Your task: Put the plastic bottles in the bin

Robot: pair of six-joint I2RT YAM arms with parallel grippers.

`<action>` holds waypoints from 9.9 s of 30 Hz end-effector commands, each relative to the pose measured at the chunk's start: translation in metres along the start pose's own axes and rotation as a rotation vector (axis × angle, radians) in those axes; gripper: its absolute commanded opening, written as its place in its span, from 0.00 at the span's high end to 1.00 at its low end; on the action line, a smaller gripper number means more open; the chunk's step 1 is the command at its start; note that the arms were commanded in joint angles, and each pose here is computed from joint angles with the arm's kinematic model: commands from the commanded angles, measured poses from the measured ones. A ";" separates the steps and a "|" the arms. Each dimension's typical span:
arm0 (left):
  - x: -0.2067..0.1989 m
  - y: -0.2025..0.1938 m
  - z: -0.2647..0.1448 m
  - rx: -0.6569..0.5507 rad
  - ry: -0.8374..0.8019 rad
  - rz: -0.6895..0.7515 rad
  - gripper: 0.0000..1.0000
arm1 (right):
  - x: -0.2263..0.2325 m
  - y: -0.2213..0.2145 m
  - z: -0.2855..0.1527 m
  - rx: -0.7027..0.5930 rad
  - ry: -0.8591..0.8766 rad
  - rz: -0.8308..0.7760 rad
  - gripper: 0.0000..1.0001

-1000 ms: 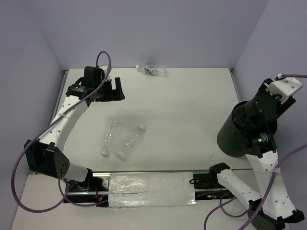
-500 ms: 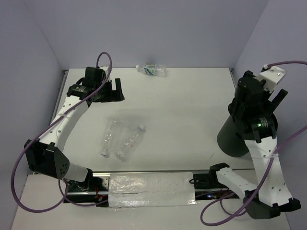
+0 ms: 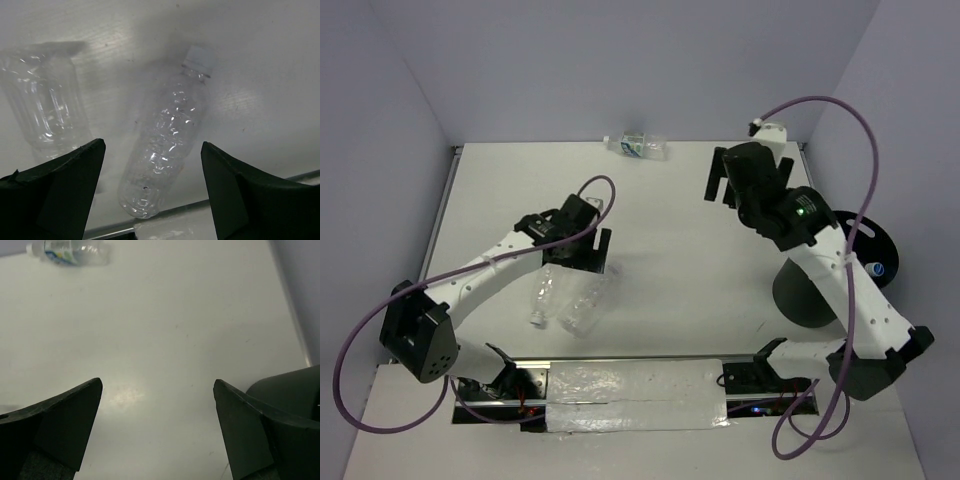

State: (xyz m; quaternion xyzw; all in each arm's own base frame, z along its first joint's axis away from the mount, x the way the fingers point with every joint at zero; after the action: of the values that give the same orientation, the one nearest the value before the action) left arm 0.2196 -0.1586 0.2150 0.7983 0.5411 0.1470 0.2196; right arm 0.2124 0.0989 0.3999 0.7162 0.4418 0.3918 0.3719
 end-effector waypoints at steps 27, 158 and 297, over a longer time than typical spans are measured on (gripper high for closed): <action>-0.056 -0.053 0.054 0.235 0.067 0.076 0.71 | 0.015 -0.031 -0.006 0.209 0.169 0.091 0.00; 0.068 -0.061 0.074 0.286 0.270 -0.352 0.15 | -0.124 0.068 -0.067 -0.377 -0.394 0.216 0.00; 0.020 0.089 -0.094 -0.419 -0.494 -0.175 0.01 | -0.150 0.022 -0.057 -0.570 -0.671 0.158 0.00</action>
State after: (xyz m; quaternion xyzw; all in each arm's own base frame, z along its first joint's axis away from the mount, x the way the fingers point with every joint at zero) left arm 0.2401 -0.1480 0.3244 0.7170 0.4860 0.0155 0.4994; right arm 0.1242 -0.0360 0.3922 0.7036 0.1266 0.2512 0.6525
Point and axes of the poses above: each gripper's point midway between its finger pads, its own z axis out along the fingers, its own x axis along the line the jaws close on, y = z × x, the point moved 10 cm from there along -z, back along the fingers, and after that the axes turned 11 degrees about z, right-handed, at the moved point
